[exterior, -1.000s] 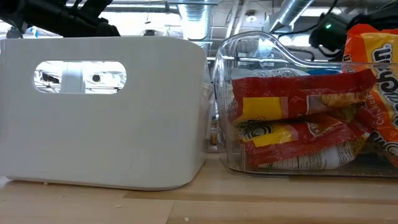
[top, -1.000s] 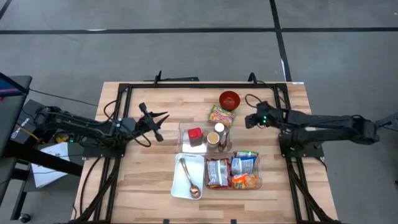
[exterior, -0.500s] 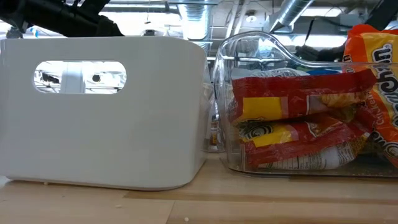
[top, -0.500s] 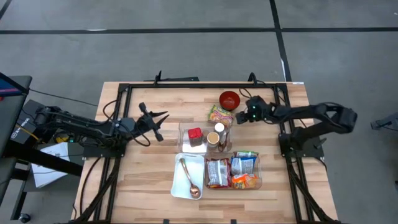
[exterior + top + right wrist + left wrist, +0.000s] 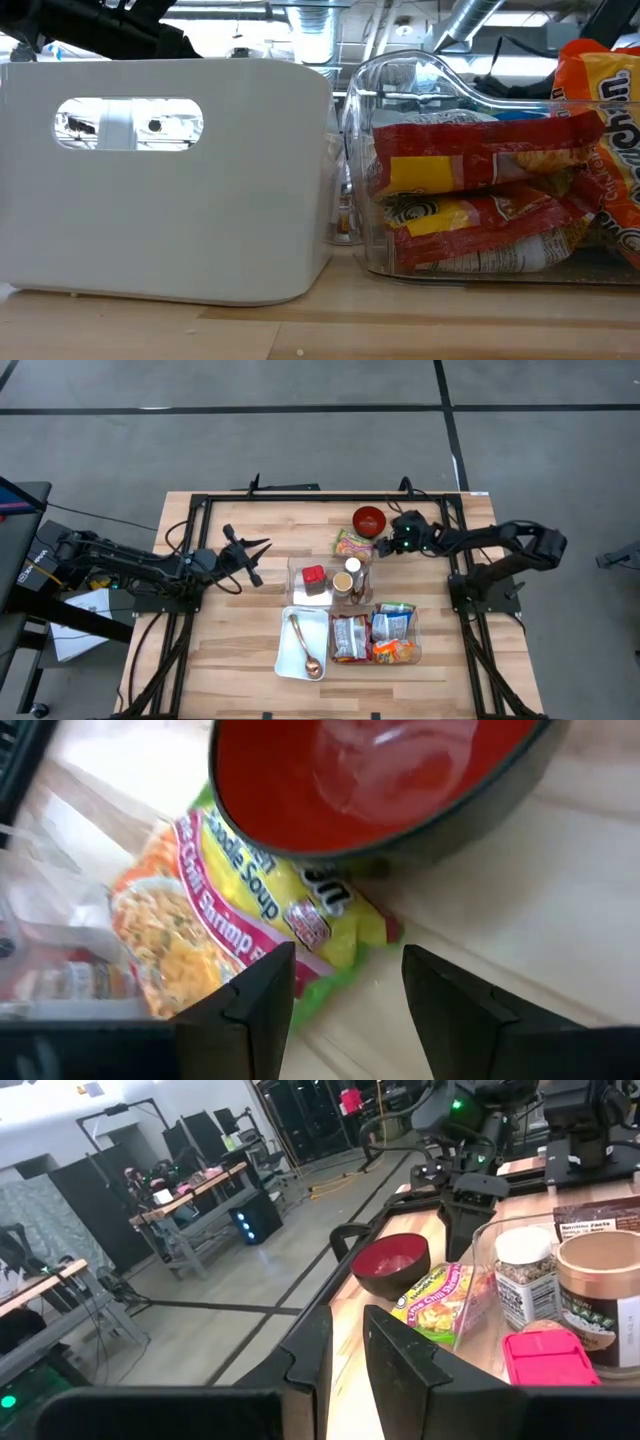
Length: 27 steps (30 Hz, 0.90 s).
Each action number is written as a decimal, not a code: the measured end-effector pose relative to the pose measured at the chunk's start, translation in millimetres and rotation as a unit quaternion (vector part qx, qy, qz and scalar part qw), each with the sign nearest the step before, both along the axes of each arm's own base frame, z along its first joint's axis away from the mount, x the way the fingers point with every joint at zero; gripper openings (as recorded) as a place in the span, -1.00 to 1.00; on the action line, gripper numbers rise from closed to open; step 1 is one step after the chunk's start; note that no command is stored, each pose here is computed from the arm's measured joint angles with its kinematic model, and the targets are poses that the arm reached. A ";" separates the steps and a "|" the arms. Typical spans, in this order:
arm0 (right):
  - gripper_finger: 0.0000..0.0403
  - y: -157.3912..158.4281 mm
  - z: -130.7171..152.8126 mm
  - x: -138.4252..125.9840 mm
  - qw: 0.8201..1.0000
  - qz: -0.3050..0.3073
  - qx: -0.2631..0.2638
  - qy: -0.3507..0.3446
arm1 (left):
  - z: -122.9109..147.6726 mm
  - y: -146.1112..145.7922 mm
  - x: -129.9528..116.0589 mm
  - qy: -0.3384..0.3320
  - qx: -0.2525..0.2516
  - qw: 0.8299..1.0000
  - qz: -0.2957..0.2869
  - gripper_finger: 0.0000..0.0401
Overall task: Pick & Place Food Item
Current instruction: Put the green noodle pack into the bottom transparent bin
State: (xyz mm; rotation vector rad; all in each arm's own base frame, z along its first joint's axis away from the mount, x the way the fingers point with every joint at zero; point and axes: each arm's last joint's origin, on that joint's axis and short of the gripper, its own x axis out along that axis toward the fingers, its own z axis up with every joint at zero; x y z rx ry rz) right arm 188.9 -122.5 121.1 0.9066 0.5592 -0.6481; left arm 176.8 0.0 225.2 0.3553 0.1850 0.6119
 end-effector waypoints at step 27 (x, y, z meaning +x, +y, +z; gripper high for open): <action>-0.18 -4.9 -14.5 15.0 0.998 0.036 -0.005 -0.044 | 0.0 -0.1 0.1 -0.014 -0.019 1.000 -0.001 -0.73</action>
